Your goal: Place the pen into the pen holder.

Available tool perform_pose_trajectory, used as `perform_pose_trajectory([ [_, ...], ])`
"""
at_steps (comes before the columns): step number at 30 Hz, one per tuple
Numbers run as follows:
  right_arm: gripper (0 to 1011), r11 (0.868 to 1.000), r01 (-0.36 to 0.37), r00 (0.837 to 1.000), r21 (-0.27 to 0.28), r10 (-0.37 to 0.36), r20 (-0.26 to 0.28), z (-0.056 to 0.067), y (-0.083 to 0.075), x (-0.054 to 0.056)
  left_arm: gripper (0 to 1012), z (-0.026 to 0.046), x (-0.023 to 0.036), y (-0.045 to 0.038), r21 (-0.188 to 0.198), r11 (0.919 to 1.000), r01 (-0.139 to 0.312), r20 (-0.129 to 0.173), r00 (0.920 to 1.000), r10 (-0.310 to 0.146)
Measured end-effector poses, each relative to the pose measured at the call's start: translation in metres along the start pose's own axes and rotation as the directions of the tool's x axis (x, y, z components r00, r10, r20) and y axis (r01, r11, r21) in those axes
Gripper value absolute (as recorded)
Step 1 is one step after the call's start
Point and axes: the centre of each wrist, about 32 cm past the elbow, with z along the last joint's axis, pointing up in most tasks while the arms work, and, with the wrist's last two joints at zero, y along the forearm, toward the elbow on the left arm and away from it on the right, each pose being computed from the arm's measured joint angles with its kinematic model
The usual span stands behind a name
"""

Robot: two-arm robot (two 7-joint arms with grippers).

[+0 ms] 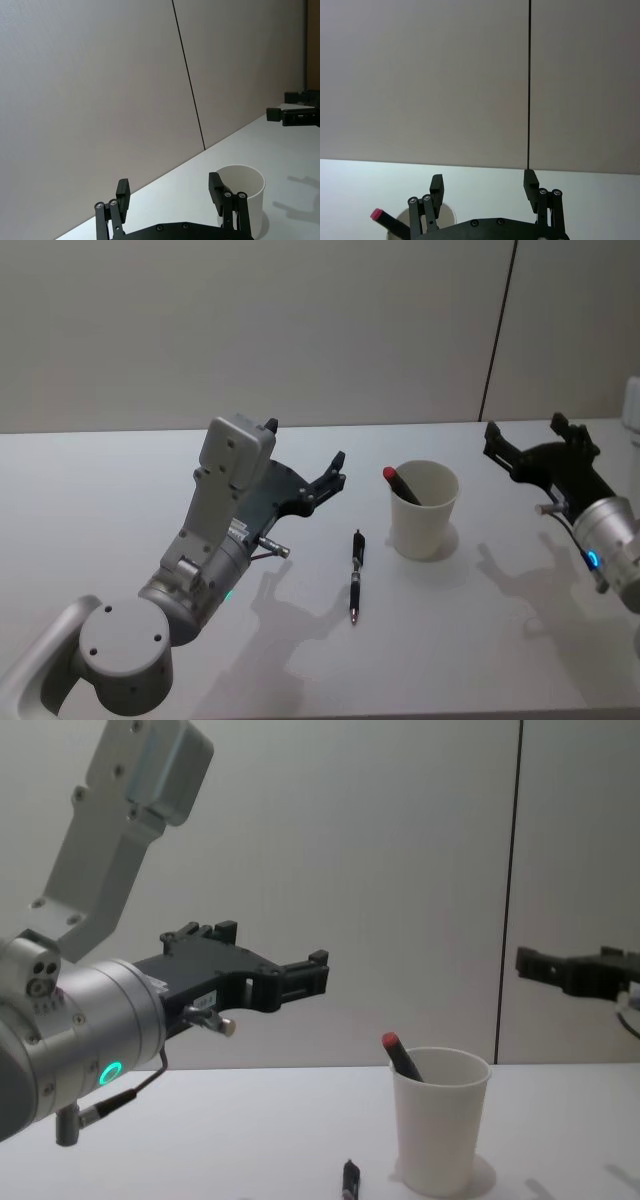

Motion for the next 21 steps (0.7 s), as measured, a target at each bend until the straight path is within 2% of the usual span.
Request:
perform_pose_trajectory([
  [11,1002,0.999,0.022,1.0,-0.039,-0.022,0.011,-0.009,-0.012,0.01,1000,0.0,0.0,0.0,0.0,1.0,0.0,0.0,1.0,0.0],
  [21,1001,0.997,0.054,0.998,-0.055,-0.052,0.03,-0.017,-0.014,0.02,1000,0.0,0.0,0.0,0.0,1.0,0.0,0.0,1.0,0.0],
])
